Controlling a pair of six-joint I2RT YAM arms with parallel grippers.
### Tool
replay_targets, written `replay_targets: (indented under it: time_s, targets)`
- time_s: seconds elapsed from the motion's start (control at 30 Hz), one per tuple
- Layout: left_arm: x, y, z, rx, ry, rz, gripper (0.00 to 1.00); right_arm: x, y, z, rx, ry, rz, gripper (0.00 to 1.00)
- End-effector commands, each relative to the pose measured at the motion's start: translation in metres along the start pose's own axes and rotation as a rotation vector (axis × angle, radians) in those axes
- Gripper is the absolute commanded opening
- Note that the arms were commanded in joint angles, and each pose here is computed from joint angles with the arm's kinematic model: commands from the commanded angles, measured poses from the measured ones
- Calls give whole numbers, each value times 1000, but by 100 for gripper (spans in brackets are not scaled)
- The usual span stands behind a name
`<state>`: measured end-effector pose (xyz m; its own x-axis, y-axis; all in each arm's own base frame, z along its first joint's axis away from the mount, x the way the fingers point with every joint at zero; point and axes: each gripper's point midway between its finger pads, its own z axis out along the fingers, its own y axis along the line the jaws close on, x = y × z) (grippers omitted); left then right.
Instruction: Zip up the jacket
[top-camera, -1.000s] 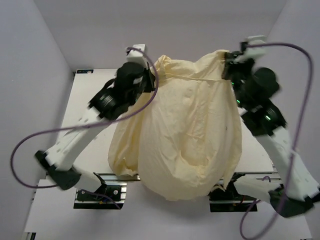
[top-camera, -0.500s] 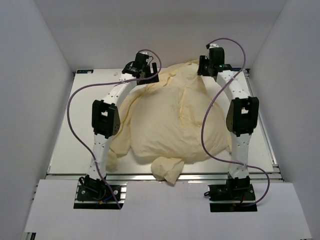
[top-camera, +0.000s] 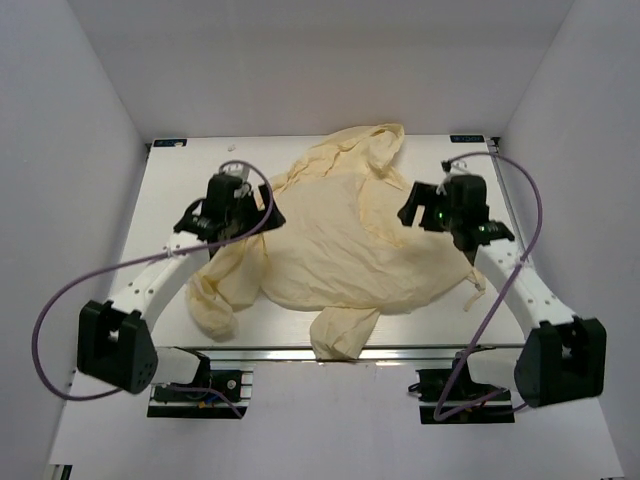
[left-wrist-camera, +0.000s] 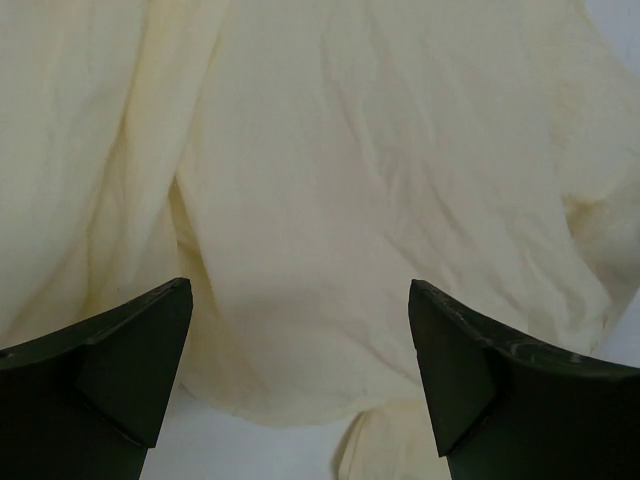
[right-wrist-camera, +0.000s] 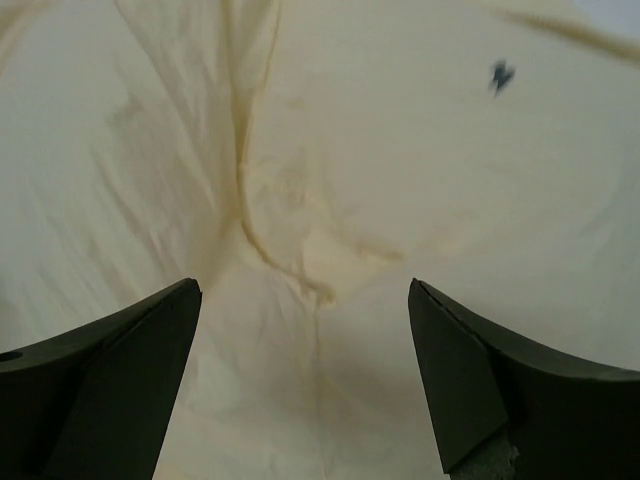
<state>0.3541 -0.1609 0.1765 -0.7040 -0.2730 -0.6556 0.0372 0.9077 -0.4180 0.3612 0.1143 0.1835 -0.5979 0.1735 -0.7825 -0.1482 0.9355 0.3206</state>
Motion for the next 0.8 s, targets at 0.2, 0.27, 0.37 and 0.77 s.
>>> replay_targets:
  time_s: [0.2,0.27,0.37,0.77]
  targets:
    - [54,4,27,64,108,-101,98,77,-25,-5,74,105,80,89]
    - [65,12,45,34,150,-104,98,93,-29,4,79,165,87,89]
    - [70,20,71,-11,193,-97,98,106,-33,17,91,229,96,89]
    - [28,29,184,-117,246,-37,98,86,-56,102,225,308,98,89]
